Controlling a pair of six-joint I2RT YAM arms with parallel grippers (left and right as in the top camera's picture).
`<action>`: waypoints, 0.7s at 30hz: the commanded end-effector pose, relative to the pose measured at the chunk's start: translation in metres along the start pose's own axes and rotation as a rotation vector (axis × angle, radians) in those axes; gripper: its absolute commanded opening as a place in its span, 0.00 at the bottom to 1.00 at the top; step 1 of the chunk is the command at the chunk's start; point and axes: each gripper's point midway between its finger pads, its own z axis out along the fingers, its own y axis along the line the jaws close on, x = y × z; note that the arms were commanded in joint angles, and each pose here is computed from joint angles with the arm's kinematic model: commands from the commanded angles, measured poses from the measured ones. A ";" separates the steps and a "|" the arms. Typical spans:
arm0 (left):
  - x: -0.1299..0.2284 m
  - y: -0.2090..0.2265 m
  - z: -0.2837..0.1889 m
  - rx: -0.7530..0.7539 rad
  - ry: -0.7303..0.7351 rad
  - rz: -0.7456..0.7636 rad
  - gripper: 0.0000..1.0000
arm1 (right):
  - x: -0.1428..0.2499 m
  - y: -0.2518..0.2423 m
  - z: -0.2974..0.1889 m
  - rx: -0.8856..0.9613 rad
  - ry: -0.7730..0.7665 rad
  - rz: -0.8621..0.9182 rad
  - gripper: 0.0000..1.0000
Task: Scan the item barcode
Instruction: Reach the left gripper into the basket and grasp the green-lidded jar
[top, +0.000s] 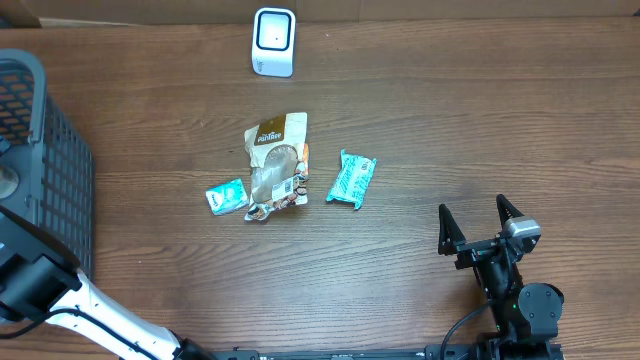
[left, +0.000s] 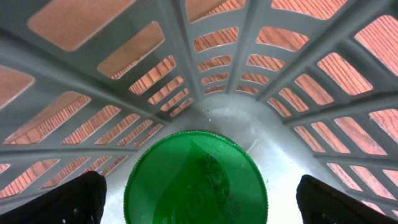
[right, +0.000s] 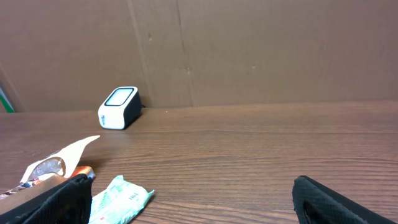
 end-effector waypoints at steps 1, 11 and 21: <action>0.016 -0.002 0.023 -0.016 0.047 0.045 1.00 | 0.002 -0.002 0.000 0.008 -0.001 0.000 1.00; 0.020 -0.004 0.029 -0.007 0.061 0.045 0.71 | 0.002 -0.002 0.000 0.008 -0.001 0.001 1.00; 0.015 -0.018 0.019 0.075 0.058 0.023 0.52 | 0.002 -0.002 0.000 0.008 -0.001 0.001 1.00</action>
